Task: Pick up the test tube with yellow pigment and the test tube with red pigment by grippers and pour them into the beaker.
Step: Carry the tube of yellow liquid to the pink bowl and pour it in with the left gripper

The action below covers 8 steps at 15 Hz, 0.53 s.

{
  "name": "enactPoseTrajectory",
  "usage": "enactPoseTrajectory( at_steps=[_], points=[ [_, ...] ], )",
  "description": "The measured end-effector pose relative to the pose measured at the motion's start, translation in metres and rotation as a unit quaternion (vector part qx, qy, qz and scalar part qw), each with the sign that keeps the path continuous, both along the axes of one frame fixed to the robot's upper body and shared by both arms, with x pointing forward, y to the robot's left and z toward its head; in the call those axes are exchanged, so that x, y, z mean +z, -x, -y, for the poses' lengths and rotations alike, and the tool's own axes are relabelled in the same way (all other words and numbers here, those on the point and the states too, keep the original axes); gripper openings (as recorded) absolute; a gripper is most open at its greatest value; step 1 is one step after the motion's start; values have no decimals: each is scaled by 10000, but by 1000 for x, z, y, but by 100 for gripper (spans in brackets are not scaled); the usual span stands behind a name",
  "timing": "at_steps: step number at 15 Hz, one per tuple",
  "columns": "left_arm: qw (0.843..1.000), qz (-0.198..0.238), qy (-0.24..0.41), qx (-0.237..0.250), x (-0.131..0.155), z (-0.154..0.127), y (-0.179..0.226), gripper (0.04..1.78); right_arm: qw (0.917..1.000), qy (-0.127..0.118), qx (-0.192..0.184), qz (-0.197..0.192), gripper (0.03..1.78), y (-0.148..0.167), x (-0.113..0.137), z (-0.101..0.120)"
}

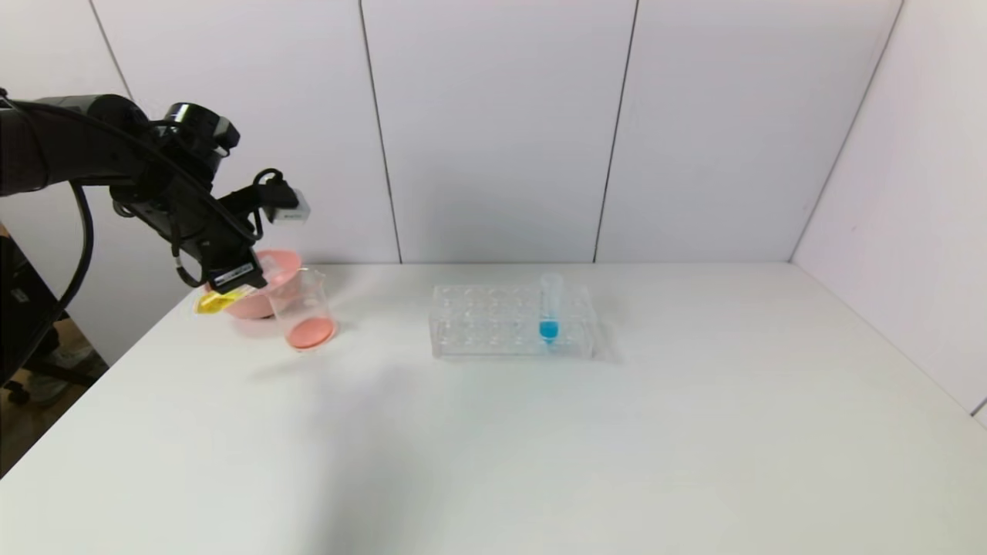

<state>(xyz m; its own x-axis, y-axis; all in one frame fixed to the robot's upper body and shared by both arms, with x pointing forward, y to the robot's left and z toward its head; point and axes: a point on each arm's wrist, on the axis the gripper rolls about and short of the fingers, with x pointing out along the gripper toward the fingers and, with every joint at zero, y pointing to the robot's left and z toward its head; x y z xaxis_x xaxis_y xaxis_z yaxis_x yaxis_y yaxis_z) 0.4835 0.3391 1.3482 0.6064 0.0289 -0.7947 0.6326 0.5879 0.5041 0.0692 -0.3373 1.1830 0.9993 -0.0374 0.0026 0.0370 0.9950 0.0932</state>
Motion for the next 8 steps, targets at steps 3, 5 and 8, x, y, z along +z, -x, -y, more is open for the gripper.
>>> enactPoseTrajectory(
  at_steps=[3,5,8],
  points=[
    [9996,4,-271,16,1,7,0,42,10000,0,0,0,171,0,0,0],
    [9986,12,-520,36,2,11,1,42,10000,0,-2,-2,171,0,0,0],
    [9964,146,-833,89,5,12,0,42,10000,2,0,0,171,0,0,0]
  ],
)
